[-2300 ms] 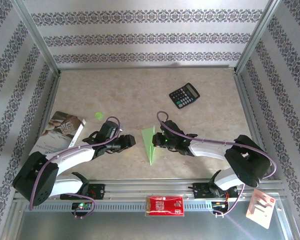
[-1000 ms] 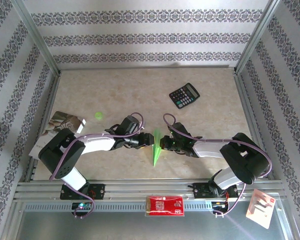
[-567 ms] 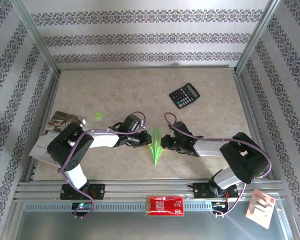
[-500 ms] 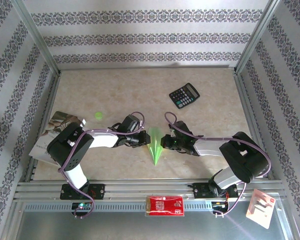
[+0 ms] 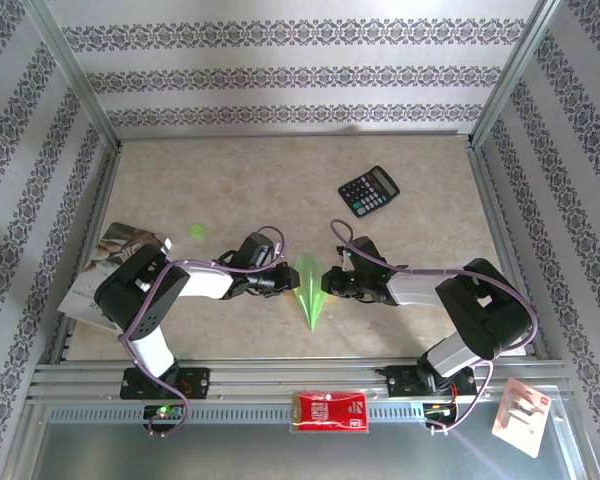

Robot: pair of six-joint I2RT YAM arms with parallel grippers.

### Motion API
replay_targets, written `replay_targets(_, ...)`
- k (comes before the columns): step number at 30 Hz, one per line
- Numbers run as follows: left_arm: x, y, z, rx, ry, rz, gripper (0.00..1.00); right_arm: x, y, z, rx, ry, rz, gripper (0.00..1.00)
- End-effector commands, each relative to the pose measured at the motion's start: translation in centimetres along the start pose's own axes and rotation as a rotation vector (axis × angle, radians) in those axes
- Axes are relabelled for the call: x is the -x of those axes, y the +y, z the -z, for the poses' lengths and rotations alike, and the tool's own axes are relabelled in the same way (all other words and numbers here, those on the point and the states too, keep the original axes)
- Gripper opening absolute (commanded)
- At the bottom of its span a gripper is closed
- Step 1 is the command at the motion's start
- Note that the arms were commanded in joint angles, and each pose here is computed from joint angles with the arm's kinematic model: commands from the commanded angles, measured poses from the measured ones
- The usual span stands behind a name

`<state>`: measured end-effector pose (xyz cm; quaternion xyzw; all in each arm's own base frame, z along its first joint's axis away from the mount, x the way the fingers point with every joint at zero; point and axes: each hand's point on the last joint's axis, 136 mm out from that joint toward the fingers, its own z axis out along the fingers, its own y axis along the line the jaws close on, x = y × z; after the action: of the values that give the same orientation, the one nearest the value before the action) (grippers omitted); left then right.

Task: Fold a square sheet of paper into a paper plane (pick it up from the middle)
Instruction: Turn over a paper plane at the center of the table.

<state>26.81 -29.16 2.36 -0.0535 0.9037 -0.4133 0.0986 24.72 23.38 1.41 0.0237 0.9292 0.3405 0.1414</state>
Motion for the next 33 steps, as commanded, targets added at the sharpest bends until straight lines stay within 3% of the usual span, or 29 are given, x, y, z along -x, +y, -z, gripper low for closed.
replay_targets(1, 0.4, 0.9, 0.5, -0.012, -0.024, 0.047, 0.17, 1.1, -0.5, -0.5, -0.025, -0.028, 0.038, 0.13)
replay_targets(10, -0.1, 1.6, 0.7, 0.026, -0.008, 0.051, 0.09, 1.8, -0.1, 0.4, -0.018, -0.043, 0.039, 0.14)
replay_targets(17, -0.3, 2.2, 0.9, 0.062, -0.011, 0.038, 0.09, 1.5, -0.4, 0.4, -0.018, -0.029, 0.036, 0.15)
replay_targets(33, 2.7, 1.1, 0.7, 0.076, 0.004, -0.021, 0.04, 4.3, 1.2, -0.2, 0.004, -0.106, -0.002, 0.14)
